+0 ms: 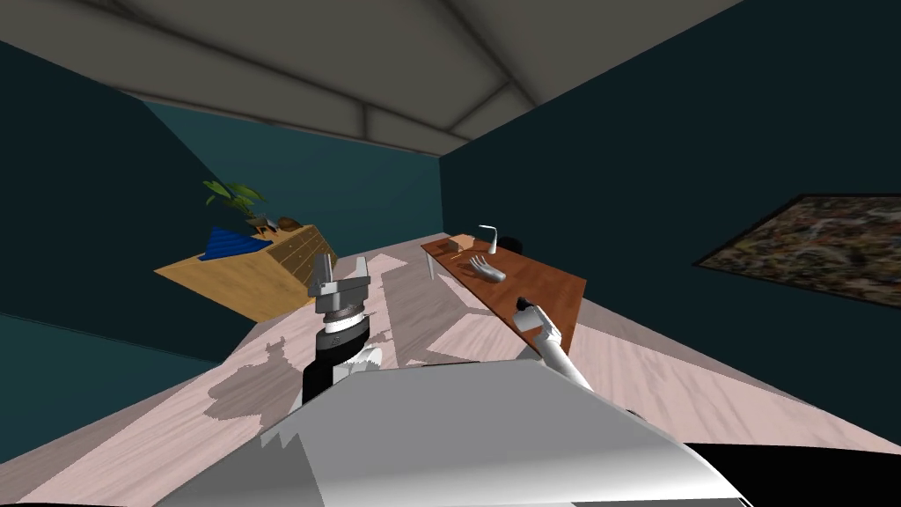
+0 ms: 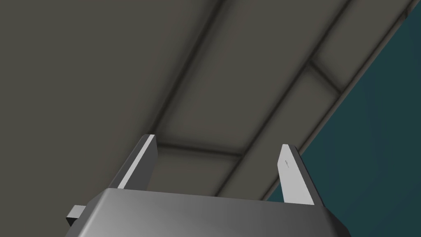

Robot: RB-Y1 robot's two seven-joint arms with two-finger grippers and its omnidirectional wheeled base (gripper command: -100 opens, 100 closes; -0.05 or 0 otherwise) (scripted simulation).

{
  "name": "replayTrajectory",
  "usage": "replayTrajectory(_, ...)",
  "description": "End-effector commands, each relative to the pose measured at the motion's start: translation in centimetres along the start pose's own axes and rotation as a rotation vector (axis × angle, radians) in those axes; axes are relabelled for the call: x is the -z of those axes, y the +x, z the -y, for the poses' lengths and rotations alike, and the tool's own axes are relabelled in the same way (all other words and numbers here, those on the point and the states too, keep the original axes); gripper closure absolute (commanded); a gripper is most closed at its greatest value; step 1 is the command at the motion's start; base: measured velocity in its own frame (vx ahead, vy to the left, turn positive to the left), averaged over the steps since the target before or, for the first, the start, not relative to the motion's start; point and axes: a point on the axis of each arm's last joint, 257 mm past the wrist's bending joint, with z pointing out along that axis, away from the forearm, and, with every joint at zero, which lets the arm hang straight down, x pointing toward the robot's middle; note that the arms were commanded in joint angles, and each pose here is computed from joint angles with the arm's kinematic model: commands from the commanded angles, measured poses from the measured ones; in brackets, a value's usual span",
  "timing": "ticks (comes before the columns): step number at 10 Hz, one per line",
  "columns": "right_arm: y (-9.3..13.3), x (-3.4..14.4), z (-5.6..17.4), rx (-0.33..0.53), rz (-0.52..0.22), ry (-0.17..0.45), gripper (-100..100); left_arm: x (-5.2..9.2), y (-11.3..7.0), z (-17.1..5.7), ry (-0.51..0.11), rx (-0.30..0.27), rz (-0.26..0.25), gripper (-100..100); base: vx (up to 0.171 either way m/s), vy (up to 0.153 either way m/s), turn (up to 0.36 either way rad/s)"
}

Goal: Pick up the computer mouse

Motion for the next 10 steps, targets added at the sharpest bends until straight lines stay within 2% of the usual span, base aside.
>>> replayTrajectory(1, 0.4, -0.5, 1.5, 0.021, -0.013, 0.066, -100, 0.0, 0.0, 0.0, 0.0, 0.0, 0.0, 0, 0.015, -0.023, 0.159)
replayTrajectory(2, 0.4, -0.5, 1.6, 0.021, -0.014, 0.072, -100, 0.0, 0.0, 0.0, 0.0, 0.0, 0.0, 0, 0.011, -0.021, 0.028)
replayTrajectory(7, 2.7, -1.0, 5.9, 0.067, -0.072, 0.253, -100, 0.0, 0.0, 0.0, 0.0, 0.0, 0.0, 0, 0.007, -0.035, 0.121)
replayTrajectory(9, 4.2, -0.8, 7.4, 0.078, -0.104, 0.306, -100, 0.0, 0.0, 0.0, 0.0, 0.0, 0.0, 0, 0.01, -0.042, 0.105)
replayTrajectory(10, 6.1, -0.5, 8.8, 0.085, -0.141, 0.349, -100, 0.0, 0.0, 0.0, 0.0, 0.0, 0.0, 0, 0.008, -0.041, 0.132)
